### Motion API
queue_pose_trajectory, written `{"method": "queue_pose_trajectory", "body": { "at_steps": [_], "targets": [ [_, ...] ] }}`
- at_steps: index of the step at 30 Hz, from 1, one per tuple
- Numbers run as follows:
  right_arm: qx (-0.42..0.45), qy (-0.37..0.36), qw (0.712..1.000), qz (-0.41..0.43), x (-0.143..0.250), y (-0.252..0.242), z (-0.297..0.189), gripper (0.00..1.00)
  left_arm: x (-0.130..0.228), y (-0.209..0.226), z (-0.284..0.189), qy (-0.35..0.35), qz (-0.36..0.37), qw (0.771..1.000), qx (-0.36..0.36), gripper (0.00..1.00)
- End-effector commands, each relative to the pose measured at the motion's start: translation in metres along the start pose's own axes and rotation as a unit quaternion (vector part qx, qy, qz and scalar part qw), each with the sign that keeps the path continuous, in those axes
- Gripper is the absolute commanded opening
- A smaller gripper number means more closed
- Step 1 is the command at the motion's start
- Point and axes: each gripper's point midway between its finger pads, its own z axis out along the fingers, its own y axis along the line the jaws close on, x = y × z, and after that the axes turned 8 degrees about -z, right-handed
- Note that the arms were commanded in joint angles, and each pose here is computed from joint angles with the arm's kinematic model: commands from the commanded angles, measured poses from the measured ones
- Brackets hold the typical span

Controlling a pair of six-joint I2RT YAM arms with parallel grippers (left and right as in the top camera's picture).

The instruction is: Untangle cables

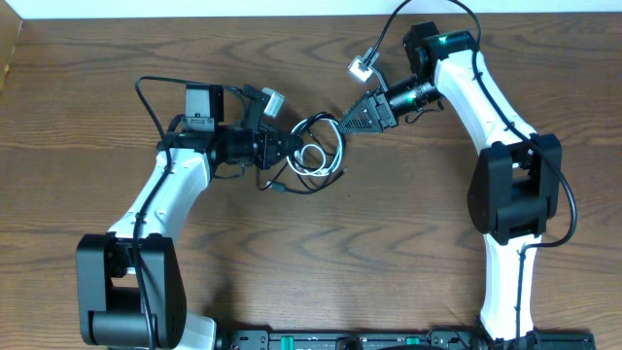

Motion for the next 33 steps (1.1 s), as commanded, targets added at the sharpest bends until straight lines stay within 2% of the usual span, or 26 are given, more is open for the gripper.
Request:
{"method": "queue_pose_trajectory", "body": {
  "at_steps": [1, 6, 15, 19, 23, 25, 33],
  "targets": [
    [-0.033, -0.031, 0.998, -0.048, -0.014, 0.015, 0.003, 0.42, -0.007, -0.034, -0.007, -0.011, -0.001, 0.996, 0.092, 0.07],
    [-0.04, -0.025, 0.997, -0.063, -0.013, 0.02, 0.01, 0.41, -0.015, -0.05, -0.011, -0.02, 0.005, 0.99, 0.14, 0.07],
    [-0.076, -0.028, 0.994, -0.075, -0.015, 0.04, 0.027, 0.41, -0.021, -0.05, -0.011, -0.027, 0.001, 0.99, 0.139, 0.07],
    [-0.085, -0.028, 0.993, -0.079, -0.016, 0.045, 0.032, 0.29, -0.021, -0.05, -0.011, -0.027, 0.0, 0.99, 0.139, 0.07],
    [-0.086, -0.028, 0.993, -0.079, -0.016, 0.046, 0.032, 0.25, -0.02, -0.051, -0.011, -0.024, -0.016, 0.99, 0.14, 0.07],
    [-0.084, -0.031, 0.993, -0.078, -0.017, 0.044, 0.029, 0.03, -0.02, -0.051, -0.011, -0.024, -0.018, 0.99, 0.14, 0.08],
    [-0.085, -0.085, 0.991, -0.065, -0.028, 0.036, -0.001, 0.01, -0.02, -0.051, -0.011, -0.024, -0.017, 0.99, 0.14, 0.07]
  ]
}}
